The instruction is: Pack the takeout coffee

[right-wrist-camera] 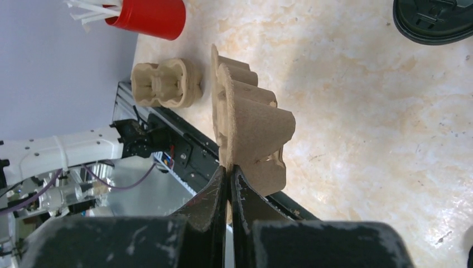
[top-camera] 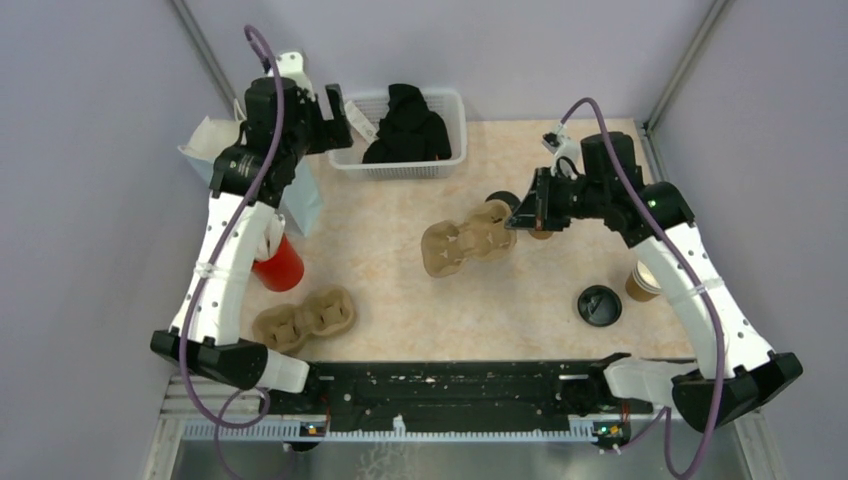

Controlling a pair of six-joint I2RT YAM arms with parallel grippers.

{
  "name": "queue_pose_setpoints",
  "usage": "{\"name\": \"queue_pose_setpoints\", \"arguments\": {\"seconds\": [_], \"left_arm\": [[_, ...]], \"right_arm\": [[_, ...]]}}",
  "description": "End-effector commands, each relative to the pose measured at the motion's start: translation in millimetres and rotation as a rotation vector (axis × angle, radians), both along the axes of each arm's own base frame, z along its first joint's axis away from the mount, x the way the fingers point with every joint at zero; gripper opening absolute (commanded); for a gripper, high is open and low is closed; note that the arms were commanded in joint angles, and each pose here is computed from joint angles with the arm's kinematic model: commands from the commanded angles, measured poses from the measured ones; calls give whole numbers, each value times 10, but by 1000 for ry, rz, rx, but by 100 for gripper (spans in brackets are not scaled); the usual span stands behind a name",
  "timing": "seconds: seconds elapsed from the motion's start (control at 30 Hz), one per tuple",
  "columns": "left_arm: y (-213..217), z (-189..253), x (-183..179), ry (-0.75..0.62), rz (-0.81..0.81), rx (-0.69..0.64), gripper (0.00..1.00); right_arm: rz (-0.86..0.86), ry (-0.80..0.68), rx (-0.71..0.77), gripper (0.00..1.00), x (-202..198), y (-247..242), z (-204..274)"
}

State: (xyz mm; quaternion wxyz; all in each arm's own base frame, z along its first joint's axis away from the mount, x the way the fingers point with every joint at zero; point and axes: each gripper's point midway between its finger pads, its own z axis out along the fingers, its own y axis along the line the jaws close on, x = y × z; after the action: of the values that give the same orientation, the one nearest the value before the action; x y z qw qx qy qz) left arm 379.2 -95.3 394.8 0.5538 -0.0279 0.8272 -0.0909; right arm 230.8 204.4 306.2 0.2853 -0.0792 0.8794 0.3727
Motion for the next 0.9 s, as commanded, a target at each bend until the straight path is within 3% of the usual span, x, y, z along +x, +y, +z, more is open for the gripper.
{"name": "queue_pose_setpoints", "arguments": {"seconds": [0.0,0.17,0.37,0.57,0.87], "left_arm": [[624,84,391,-51,229,179,98],[1041,-234,669,66,310,242,98],[1235,-623,903,166,267,301,96],[1159,-896,992,223,180,272,77],[1063,-1075,907,279,127,245,37]], "right_arm": [[13,-70,-39,0,75,-66,168],[46,-113,-57,0,127,-86,293],[62,-103,-48,0,180,-98,279],[72,-90,-31,0,241,-86,250],[76,-76,18,0,300,-46,265]]}}
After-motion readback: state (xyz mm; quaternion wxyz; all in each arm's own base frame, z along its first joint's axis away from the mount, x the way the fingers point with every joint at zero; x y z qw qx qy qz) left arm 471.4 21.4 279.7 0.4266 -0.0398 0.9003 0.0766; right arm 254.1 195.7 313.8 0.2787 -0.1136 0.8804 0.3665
